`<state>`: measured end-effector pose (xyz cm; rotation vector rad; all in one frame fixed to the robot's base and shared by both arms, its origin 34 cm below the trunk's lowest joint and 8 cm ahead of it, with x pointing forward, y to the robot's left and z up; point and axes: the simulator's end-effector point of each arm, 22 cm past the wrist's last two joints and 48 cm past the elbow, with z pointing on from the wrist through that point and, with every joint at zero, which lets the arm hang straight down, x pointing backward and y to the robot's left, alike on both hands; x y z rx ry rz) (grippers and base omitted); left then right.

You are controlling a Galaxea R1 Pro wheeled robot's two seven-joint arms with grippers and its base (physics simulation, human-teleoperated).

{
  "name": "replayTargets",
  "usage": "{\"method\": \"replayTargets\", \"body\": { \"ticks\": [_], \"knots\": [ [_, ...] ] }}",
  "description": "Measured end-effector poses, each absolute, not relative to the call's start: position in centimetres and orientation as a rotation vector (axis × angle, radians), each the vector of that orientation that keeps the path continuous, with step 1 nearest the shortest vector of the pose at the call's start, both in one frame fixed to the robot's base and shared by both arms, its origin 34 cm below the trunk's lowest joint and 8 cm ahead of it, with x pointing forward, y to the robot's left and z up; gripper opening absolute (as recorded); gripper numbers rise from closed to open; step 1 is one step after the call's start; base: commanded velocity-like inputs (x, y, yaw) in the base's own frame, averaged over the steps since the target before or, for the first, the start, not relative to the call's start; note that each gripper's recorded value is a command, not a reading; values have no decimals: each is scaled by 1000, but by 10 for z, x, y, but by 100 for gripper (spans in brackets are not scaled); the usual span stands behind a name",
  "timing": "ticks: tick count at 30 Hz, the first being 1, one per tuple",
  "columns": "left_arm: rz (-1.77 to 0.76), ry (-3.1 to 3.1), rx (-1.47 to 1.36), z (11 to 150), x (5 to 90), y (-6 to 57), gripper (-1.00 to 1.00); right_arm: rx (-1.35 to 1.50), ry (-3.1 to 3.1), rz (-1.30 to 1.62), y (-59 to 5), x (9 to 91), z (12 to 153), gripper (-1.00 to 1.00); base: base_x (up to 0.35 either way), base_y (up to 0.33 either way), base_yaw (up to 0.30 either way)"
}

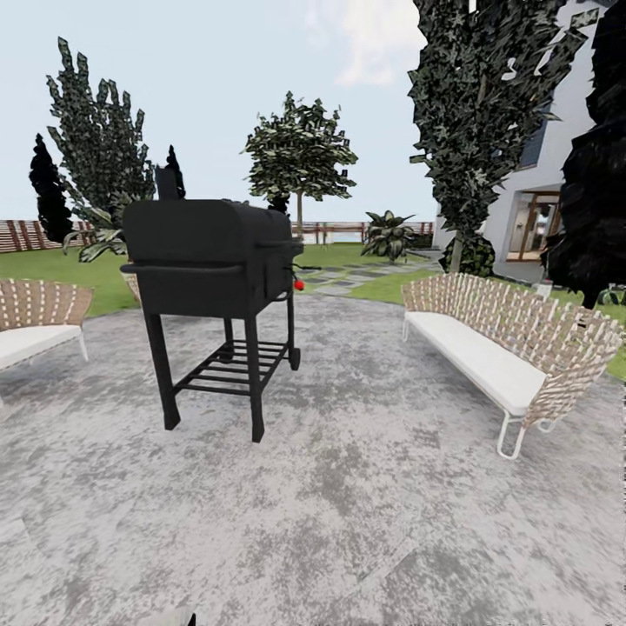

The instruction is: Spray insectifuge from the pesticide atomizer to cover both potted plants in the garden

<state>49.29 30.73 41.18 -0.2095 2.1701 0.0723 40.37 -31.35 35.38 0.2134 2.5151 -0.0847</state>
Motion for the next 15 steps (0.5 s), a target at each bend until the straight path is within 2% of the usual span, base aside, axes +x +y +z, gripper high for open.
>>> {"method": "replayTargets", "body": {
  "ticks": [15],
  "knots": [
    [72,2171,-210,392,489,307,100,209,2519,-79,-311,399,333,100,0,0,-10]
  ]
}}
